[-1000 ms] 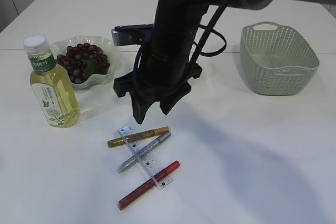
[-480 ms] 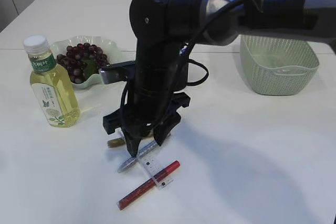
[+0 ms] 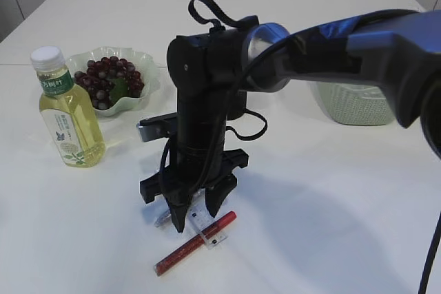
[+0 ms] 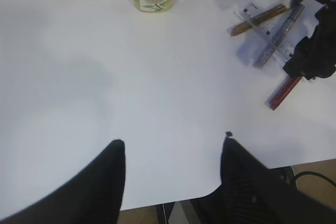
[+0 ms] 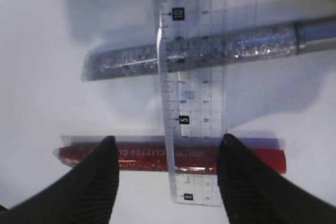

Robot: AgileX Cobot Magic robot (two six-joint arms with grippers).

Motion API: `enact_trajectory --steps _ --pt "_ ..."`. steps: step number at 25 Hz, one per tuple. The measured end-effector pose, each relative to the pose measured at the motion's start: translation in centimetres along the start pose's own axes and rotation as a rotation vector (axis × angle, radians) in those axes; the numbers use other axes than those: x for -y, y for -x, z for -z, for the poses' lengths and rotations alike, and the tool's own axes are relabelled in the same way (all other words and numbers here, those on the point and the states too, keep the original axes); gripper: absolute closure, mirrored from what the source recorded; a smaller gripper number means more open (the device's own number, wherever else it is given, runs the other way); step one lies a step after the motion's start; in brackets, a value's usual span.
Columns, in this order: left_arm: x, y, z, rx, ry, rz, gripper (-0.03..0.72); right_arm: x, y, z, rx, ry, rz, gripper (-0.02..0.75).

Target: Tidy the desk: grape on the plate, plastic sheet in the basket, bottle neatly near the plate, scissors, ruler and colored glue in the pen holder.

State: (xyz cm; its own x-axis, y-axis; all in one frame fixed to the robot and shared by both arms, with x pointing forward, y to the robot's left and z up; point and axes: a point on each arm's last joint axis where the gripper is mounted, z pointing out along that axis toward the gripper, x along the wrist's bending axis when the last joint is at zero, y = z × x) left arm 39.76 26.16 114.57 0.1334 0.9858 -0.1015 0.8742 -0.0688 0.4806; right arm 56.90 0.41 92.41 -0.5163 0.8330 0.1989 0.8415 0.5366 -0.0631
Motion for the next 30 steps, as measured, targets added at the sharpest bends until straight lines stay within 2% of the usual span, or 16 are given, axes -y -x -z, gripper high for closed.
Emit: enact_trajectory --steps 13,30 --pt "0.0 -0.01 0.0 -0.001 0.0 -0.003 0.272 -0.16 0.62 -1.02 0.048 -0.018 0.01 0.265" --pt "0.0 -0.03 0.0 -0.004 0.0 -0.004 0.272 -0.36 0.67 -1.01 0.055 0.005 0.014 0.265"
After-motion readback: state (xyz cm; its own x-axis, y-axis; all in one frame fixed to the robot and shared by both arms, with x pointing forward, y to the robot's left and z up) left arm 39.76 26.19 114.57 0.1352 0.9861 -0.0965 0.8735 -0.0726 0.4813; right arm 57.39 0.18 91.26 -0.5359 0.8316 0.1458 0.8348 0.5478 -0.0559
